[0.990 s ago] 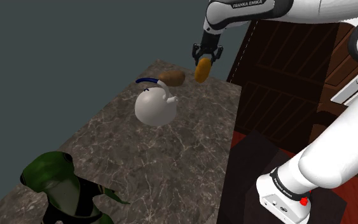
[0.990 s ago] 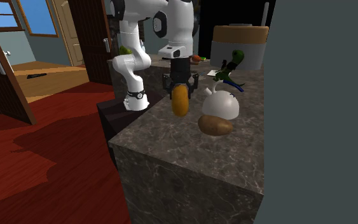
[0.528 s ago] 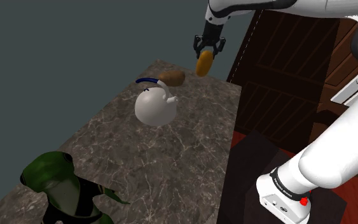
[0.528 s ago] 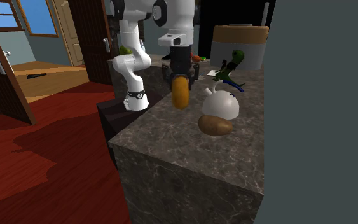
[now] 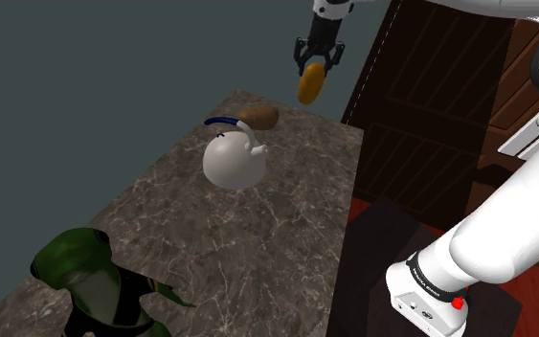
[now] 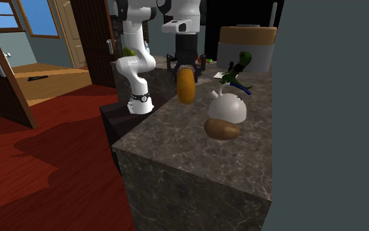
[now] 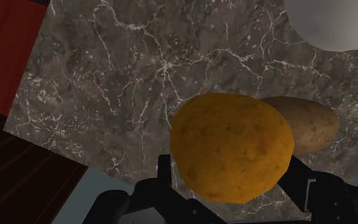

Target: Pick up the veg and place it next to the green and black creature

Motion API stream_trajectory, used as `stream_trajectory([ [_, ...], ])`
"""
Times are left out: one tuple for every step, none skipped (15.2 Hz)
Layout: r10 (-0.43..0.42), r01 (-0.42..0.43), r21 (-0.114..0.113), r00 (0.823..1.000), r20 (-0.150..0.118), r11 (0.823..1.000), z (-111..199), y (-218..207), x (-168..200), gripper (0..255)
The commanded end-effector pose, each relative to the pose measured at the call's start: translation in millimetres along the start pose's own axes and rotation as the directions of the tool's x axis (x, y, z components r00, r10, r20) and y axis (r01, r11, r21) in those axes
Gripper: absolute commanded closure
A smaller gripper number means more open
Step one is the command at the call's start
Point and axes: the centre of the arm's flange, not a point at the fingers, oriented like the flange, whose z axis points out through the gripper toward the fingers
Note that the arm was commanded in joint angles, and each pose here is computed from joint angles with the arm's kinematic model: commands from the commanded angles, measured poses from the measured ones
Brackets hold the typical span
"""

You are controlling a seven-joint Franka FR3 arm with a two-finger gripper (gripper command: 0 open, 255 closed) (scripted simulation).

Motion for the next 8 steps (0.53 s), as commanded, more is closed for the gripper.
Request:
stream_trajectory([
  [0.000,0.000,0.000,1.000,0.000,1.000,-11,0,0,255],
  [0.000,0.000,0.000,1.000,0.000,1.000,-16,0,0,255],
  [0.000,0.000,0.000,1.000,0.000,1.000,-21,0,0,255],
  [0.000,0.000,0.000,1.000,0.000,1.000,-27,0,0,255],
  [0.000,0.000,0.000,1.000,0.000,1.000,-32,1,0,255],
  [0.000,0.000,0.000,1.000,0.000,1.000,-37,1,0,255],
  [0.000,0.000,0.000,1.000,0.000,1.000,-42,1,1,255],
  [0.000,0.000,0.000,1.000,0.000,1.000,-48,1,1,255],
])
